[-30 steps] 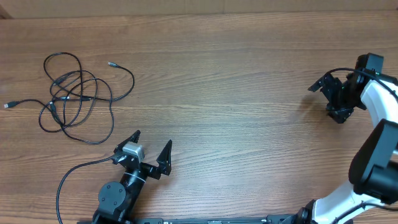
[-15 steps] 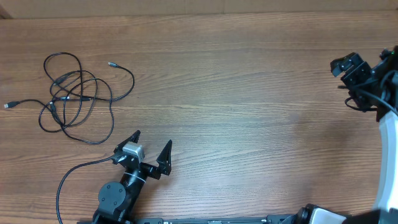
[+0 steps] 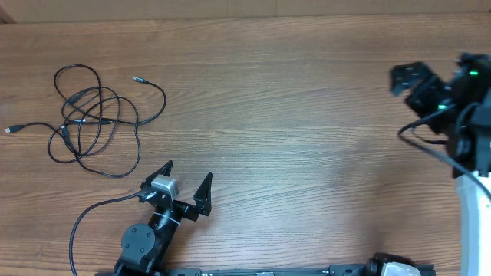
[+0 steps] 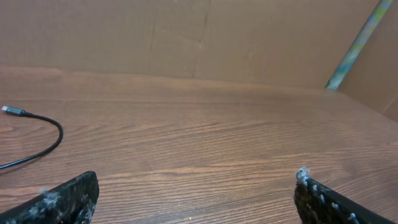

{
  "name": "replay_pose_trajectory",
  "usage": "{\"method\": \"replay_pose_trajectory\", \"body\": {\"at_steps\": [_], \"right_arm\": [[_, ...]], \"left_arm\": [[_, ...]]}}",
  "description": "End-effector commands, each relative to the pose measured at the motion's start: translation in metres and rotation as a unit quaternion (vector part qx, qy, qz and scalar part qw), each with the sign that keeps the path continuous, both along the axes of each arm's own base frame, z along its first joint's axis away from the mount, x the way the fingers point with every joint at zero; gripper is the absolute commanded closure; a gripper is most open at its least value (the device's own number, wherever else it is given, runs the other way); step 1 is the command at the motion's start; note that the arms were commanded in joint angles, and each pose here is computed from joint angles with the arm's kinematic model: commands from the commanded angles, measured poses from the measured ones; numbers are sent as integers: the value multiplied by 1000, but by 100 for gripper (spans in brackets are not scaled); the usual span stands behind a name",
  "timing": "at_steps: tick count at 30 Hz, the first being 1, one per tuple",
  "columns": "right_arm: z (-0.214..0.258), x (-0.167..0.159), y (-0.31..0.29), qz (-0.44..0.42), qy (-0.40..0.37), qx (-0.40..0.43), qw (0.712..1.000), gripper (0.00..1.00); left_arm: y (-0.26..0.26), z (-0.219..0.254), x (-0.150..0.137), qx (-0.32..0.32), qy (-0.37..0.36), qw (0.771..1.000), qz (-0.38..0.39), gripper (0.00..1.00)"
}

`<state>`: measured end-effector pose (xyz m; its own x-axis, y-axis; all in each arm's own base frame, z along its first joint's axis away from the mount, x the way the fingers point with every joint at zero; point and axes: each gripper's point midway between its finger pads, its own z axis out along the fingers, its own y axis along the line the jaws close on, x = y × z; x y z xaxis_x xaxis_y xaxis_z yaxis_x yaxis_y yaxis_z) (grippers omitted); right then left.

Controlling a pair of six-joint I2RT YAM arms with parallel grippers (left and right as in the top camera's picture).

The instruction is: Untangle cables

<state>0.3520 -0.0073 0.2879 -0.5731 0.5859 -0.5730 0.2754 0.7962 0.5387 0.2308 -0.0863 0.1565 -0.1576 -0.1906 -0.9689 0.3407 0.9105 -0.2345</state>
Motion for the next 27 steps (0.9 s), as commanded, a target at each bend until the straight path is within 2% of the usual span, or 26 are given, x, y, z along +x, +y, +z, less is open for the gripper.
{"method": "replay_pose_trajectory", "body": {"at_steps": [1, 8, 22, 27], "right_arm": [[16, -4, 35, 51, -24, -5, 998, 0], [32, -27, 84, 125, -47, -4, 991, 0], [110, -96, 80, 127, -186, -7, 974, 0], [117, -104, 79, 126, -199, -7, 972, 0]], "left_arm": [[2, 0, 0, 9, -5, 1000, 5, 0], [2, 0, 0, 9, -5, 1000, 5, 0], [2, 0, 0, 9, -5, 1000, 5, 0], [2, 0, 0, 9, -5, 1000, 5, 1]]}}
